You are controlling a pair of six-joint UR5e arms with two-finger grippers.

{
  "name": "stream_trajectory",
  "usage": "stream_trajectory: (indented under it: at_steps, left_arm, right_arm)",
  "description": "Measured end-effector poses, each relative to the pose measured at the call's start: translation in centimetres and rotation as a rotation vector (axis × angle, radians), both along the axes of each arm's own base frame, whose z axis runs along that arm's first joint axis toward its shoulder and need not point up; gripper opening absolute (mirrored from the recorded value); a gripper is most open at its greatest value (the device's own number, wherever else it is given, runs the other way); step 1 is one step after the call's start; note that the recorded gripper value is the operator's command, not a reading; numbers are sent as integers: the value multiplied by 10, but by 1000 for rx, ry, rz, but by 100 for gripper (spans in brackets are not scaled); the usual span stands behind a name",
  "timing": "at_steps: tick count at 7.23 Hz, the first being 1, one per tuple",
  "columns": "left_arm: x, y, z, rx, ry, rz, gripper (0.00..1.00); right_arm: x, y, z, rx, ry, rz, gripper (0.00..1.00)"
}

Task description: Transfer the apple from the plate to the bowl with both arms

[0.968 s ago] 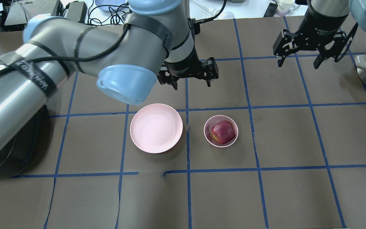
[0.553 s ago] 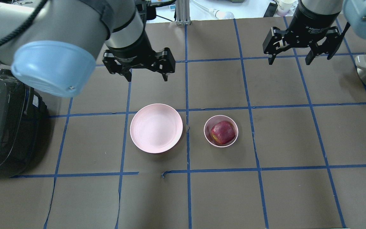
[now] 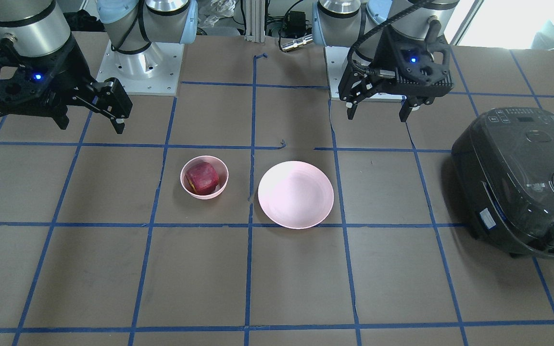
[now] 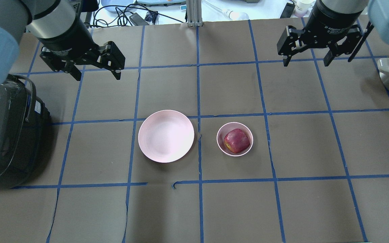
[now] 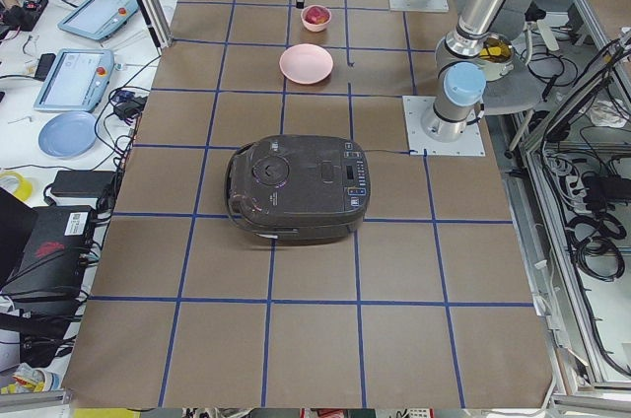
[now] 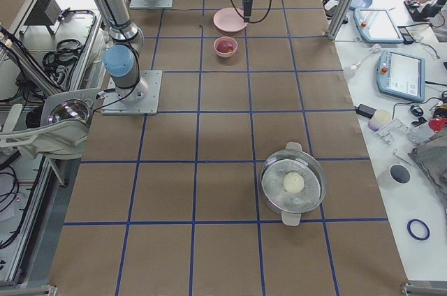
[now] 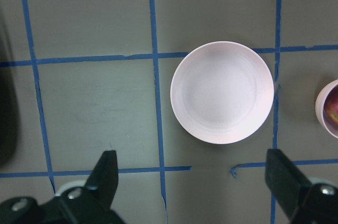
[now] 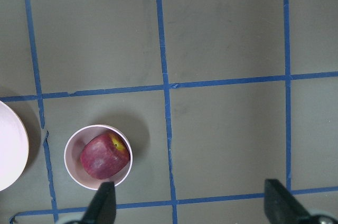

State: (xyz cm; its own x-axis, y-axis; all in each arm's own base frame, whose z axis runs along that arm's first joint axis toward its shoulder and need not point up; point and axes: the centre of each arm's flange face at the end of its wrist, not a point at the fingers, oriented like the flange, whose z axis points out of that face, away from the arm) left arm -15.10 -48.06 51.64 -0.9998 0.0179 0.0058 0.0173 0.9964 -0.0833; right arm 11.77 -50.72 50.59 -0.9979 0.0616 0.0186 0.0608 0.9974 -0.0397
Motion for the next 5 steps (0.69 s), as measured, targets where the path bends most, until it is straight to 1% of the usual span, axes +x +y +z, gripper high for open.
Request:
stream_trajectory:
  at_steps: [5]
  left_arm:
    - [7, -1, 1, -1, 6, -2, 100]
  right_arm:
    - [0, 2, 5, -13, 0, 4, 100]
